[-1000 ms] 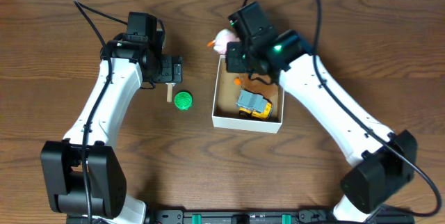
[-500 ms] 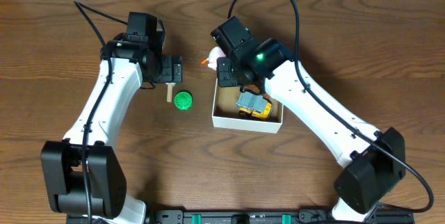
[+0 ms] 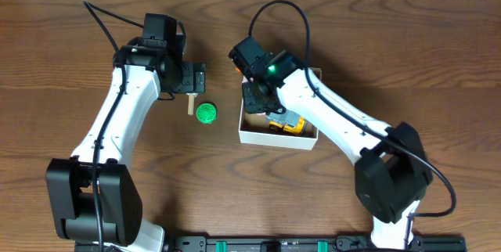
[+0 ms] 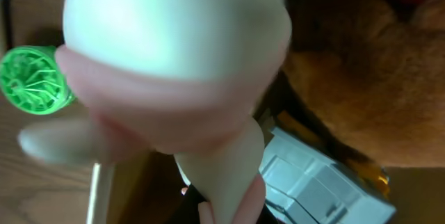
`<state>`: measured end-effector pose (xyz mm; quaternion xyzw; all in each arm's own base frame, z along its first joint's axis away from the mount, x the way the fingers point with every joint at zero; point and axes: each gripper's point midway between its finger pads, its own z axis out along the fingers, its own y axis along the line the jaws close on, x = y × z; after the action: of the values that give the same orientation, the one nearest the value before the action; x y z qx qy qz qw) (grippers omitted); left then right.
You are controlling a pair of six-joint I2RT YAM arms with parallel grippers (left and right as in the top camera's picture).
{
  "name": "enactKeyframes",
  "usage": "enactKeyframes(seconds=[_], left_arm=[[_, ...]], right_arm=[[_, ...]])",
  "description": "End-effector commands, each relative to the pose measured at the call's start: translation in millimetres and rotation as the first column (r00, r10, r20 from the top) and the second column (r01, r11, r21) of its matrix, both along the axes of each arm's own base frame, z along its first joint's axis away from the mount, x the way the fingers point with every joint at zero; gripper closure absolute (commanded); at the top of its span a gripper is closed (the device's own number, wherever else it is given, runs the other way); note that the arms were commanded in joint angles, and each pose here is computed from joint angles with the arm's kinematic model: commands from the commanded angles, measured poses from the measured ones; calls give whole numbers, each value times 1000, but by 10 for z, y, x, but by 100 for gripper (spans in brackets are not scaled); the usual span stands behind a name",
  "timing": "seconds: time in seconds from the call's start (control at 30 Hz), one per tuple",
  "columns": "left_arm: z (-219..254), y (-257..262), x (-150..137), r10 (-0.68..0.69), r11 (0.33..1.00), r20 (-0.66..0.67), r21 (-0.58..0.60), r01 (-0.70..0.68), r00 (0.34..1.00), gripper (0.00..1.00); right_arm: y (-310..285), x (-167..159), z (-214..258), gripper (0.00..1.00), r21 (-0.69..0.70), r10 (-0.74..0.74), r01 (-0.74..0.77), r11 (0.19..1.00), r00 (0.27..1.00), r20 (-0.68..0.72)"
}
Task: Pack container
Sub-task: 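Lower the pink plush into the box and open the right gripper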
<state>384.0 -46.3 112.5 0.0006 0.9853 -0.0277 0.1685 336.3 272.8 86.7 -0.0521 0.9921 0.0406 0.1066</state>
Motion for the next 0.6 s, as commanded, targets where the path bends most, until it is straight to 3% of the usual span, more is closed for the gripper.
enactKeyframes(seconds=[0.0, 0.03, 0.07, 0.13, 0.17, 0.3, 0.57], left_arm=[[38, 13, 53, -8, 1000, 12, 5, 7, 1000, 2], [38, 13, 53, -8, 1000, 12, 5, 7, 1000, 2], [38, 13, 53, -8, 1000, 12, 5, 7, 1000, 2], [38, 13, 53, -8, 1000, 12, 5, 7, 1000, 2], [38, 13, 52, -8, 1000, 11, 5, 7, 1000, 2], [38, 13, 53, -8, 1000, 12, 4, 8, 1000, 2], [38, 13, 53, -8, 1000, 12, 4, 8, 1000, 2]], right_arm=[[32, 11, 4, 99, -4, 10, -9, 1000, 1000, 17], [44, 22, 8, 98, -2, 21, -21, 1000, 1000, 23], [52, 25, 10, 88, 0, 24, -24, 1000, 999, 25], [55, 29, 11, 56, 1, 24, -24, 1000, 999, 27], [57, 31, 13, 51, 2, 24, -24, 1000, 999, 28], [82, 57, 27, 43, 4, 58, -58, 998, 997, 43], [128, 95, 116, 43, 8, 119, -120, 993, 990, 78]])
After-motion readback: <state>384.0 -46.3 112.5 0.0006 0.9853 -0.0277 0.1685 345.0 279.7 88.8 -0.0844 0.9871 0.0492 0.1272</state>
